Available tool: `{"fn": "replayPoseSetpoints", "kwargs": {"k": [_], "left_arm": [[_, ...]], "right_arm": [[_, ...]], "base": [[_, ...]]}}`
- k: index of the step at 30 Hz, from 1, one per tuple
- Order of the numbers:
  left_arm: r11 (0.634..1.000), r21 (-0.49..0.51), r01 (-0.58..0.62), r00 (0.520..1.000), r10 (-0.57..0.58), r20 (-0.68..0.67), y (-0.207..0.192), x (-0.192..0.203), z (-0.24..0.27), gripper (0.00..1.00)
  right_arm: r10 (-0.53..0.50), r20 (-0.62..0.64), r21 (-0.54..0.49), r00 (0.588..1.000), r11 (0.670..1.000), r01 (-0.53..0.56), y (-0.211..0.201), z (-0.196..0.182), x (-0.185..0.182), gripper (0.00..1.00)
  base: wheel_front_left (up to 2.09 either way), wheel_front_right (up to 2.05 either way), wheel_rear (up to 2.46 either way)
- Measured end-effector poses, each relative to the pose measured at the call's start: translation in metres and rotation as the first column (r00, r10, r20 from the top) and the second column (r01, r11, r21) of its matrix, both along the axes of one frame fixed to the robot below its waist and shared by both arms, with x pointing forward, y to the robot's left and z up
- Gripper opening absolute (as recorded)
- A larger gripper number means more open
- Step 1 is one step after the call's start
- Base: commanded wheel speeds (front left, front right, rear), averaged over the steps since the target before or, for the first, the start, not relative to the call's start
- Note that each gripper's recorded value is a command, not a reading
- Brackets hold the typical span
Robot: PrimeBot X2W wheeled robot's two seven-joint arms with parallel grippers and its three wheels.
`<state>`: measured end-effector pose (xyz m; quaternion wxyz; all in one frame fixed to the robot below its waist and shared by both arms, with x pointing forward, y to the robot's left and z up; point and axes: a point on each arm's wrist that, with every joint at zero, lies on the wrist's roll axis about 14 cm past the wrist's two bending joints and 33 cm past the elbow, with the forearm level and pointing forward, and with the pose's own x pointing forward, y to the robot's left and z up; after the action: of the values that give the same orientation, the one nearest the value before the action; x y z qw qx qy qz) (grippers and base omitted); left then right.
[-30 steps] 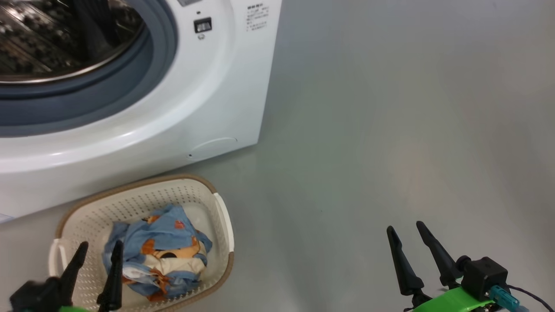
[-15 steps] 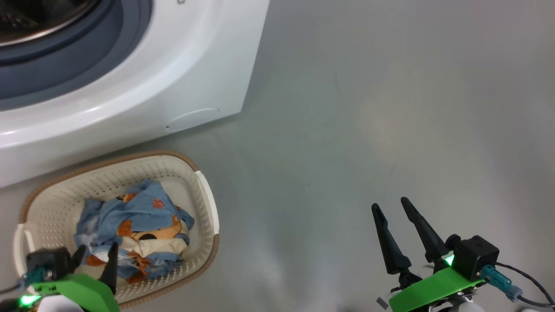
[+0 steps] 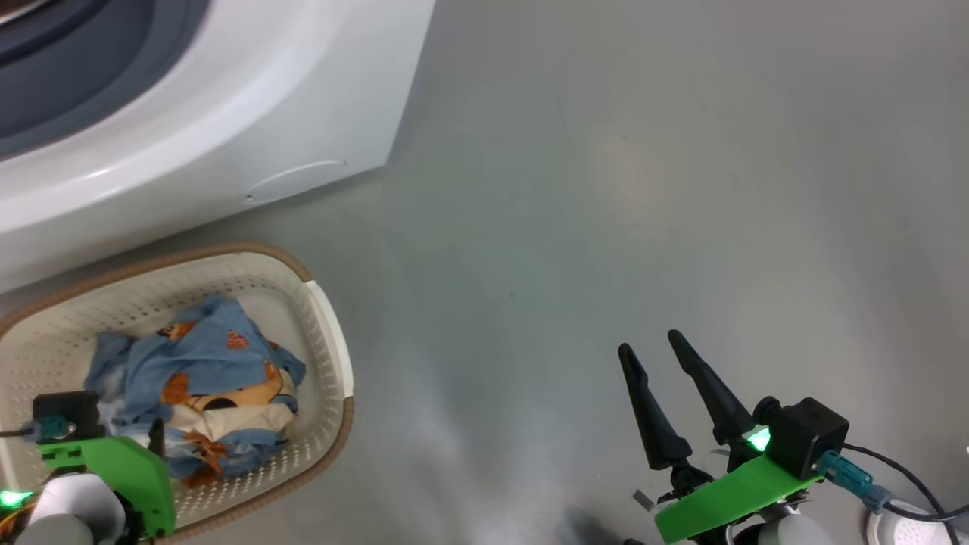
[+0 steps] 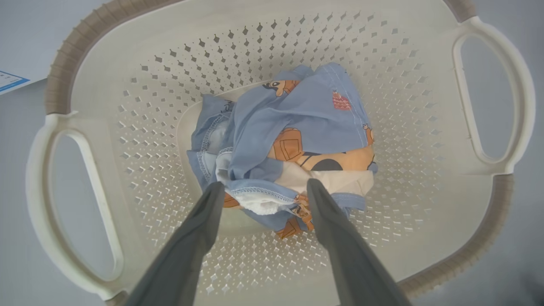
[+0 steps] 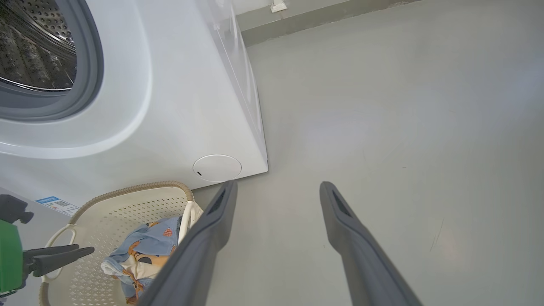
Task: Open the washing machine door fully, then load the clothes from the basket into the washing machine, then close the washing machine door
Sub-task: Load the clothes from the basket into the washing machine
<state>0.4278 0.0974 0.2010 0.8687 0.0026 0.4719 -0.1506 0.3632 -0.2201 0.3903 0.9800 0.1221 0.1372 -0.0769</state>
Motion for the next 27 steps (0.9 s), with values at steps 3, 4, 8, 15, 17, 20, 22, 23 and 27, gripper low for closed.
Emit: {"fn": "replayPoseSetpoints", "kwargs": {"k": [3, 4, 8, 15, 17, 20, 22, 23, 27], "left_arm": [[1.0, 0.014, 0.017, 0.999, -0.016, -0.031, -0.001, 0.0, -0.01, 1.0], [1.0, 0.018, 0.022, 0.999, -0.021, -0.037, -0.002, 0.001, -0.014, 1.0], [0.999, 0.038, 0.036, 0.998, -0.034, -0.062, 0.001, 0.005, -0.027, 1.0], [0.996, 0.073, 0.053, 0.994, -0.046, -0.095, 0.012, 0.013, -0.05, 1.0], [0.995, 0.08, 0.059, 0.993, -0.05, -0.108, 0.013, 0.014, -0.056, 1.0], [0.995, 0.081, 0.066, 0.991, -0.056, -0.122, 0.012, 0.016, -0.063, 1.0], [0.994, 0.081, 0.074, 0.989, -0.062, -0.136, 0.01, 0.014, -0.068, 1.0], [0.994, 0.085, 0.074, 0.988, -0.062, -0.14, 0.01, 0.014, -0.07, 1.0], [0.993, 0.085, 0.086, 0.986, -0.072, -0.153, 0.006, 0.014, -0.075, 1.0]], "right_arm": [[-0.001, -0.015, 0.008, 1.0, 1.0, 0.001, 0.002, -0.004, -0.002, 1.0], [-0.003, -0.021, 0.013, 1.0, 1.0, 0.003, 0.002, -0.006, -0.002, 1.0], [0.006, -0.04, 0.02, 0.999, 1.0, -0.005, 0.005, -0.013, 0.0, 1.0], [0.015, -0.058, 0.022, 0.998, 1.0, -0.014, 0.008, -0.02, 0.005, 1.0], [0.012, -0.07, 0.027, 0.997, 1.0, -0.01, 0.008, -0.024, 0.005, 1.0], [0.007, -0.073, 0.042, 0.997, 0.999, -0.004, 0.008, -0.027, 0.008, 1.0], [0.015, -0.074, 0.042, 0.997, 0.999, -0.012, 0.01, -0.028, 0.01, 1.0], [0.018, -0.074, 0.042, 0.997, 0.999, -0.015, 0.01, -0.028, 0.011, 1.0], [0.01, -0.079, 0.05, 0.997, 0.999, -0.006, 0.009, -0.03, 0.011, 1.0]], "base": [[0.0, 0.0, 0.0], [0.0, 0.0, 0.0], [0.0, 0.0, 0.0], [0.0, 0.0, 0.0], [0.0, 0.0, 0.0], [0.0, 0.0, 0.0], [0.0, 0.0, 0.0], [0.0, 0.0, 0.0], [0.0, 0.0, 0.0]]}}
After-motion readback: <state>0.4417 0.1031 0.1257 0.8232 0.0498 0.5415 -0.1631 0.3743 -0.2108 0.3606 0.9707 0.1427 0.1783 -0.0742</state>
